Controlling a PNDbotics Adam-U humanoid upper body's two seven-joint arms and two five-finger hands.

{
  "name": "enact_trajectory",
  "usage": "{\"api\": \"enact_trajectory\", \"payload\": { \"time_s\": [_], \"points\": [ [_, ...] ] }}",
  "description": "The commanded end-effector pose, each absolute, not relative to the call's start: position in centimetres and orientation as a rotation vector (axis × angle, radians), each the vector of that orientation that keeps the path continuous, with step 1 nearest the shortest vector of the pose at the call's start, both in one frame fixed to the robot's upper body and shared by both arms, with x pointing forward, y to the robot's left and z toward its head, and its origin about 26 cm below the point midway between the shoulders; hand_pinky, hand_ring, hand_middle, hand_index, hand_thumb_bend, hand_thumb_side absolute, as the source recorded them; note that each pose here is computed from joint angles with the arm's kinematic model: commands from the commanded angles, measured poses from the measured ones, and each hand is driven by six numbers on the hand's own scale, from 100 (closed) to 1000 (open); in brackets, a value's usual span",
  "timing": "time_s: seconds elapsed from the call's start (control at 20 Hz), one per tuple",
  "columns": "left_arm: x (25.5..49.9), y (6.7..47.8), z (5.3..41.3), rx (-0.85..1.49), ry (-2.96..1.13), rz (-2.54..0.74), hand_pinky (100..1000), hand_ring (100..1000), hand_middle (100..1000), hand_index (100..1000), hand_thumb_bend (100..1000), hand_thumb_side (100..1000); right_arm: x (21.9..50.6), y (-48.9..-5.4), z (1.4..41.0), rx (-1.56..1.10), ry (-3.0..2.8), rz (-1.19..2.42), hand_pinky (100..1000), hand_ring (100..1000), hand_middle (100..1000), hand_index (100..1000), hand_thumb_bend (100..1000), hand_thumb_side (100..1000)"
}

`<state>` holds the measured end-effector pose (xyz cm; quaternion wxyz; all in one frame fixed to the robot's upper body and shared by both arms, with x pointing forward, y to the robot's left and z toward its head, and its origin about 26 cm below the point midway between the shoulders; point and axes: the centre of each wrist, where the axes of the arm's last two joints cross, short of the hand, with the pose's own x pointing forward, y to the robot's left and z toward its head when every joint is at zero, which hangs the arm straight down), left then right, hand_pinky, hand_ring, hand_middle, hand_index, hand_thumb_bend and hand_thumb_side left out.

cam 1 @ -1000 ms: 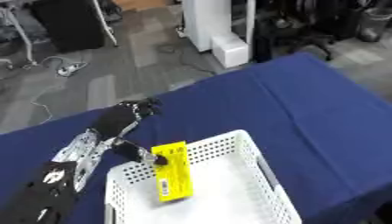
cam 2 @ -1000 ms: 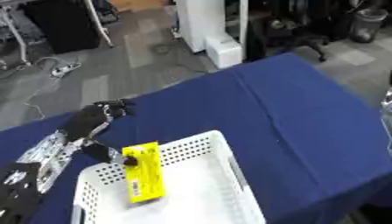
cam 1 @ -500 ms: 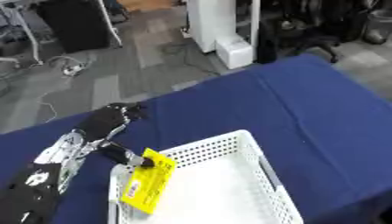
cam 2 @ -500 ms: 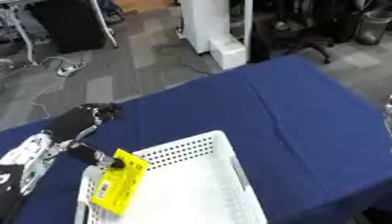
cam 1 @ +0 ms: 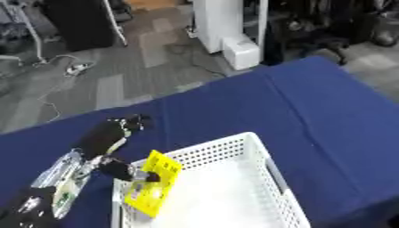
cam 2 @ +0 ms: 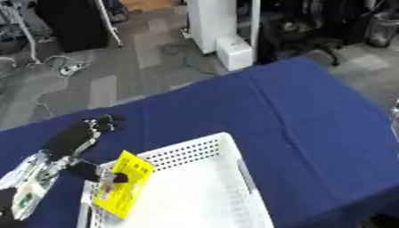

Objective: Pick up objects on the table and place them in the box.

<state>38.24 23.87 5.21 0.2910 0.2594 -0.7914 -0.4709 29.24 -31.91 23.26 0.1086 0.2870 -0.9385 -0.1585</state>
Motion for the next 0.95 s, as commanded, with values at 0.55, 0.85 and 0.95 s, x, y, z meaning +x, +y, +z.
{"api": "enact_trajectory", "payload": {
  "time_s": [0.55, 0.85, 0.95],
  "points": [
    [29.8, 18.4, 19.6, -0.095, -2.891, 0.035, 612, 686, 773, 815, 785, 896, 28.8, -32.3, 23.2, 0.827, -2.822, -0.427, 152, 241, 262, 403, 100, 1000],
    [29.7, 17.8, 19.9, -0.282, -3.045, 0.071, 523, 585, 647, 662, 339, 870, 28.5, -32.6, 22.1, 0.8, -2.848, -0.393, 153, 240, 262, 403, 100, 1000],
    [29.7, 17.9, 20.0, -0.322, -3.105, 0.138, 474, 557, 611, 629, 309, 839, 28.4, -32.6, 21.8, 0.796, -2.853, -0.385, 153, 240, 262, 403, 100, 1000]
  ]
}}
